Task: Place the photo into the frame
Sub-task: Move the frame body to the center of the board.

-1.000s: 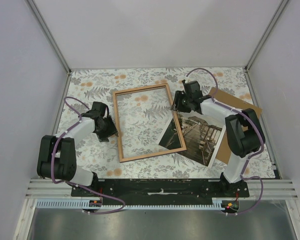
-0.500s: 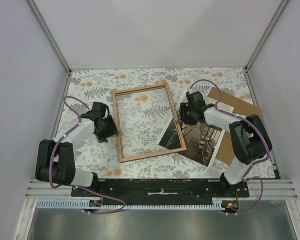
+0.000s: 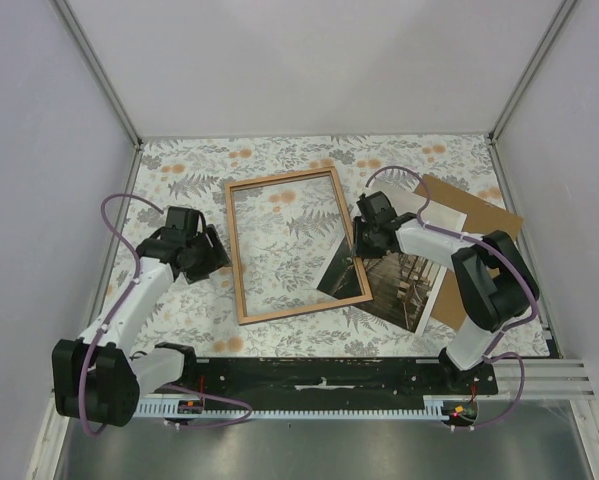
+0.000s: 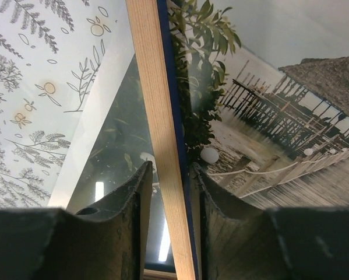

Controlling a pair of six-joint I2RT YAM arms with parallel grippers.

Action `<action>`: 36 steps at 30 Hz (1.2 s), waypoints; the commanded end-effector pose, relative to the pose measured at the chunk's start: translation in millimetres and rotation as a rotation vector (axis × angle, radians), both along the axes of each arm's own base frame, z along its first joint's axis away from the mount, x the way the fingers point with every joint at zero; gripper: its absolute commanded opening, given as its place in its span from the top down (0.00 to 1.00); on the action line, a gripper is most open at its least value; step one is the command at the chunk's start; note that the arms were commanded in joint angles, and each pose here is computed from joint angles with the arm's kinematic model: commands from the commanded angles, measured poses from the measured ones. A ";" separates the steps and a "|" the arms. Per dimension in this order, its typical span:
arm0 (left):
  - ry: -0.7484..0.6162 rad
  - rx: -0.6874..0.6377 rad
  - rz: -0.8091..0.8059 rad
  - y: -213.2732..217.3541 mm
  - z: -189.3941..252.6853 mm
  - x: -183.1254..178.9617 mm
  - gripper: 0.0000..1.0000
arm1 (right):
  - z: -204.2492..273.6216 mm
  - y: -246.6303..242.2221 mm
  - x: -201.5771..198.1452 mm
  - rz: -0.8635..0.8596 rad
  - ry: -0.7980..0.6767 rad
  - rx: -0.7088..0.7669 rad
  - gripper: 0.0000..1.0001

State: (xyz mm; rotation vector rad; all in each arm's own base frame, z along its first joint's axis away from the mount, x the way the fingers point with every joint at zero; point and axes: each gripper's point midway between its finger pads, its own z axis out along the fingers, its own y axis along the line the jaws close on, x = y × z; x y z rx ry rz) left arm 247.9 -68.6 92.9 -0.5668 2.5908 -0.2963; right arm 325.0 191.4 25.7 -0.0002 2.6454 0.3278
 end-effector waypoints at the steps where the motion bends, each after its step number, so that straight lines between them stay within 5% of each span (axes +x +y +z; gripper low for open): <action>1: -0.011 -0.004 -0.012 -0.9 6.8 -9.5 0.28 | 12.2 0.1 2.3 -0.021 -0.037 -0.018 0.64; 15: -0.030 -0.010 -0.014 -1.1 14.5 -11.4 0.29 | 29.7 14.8 2.1 -0.044 -0.033 -0.041 0.84; 36: -0.095 0.012 -0.023 1.4 42.0 4.2 0.28 | 45.2 141.1 29.3 -0.030 -0.005 0.027 0.86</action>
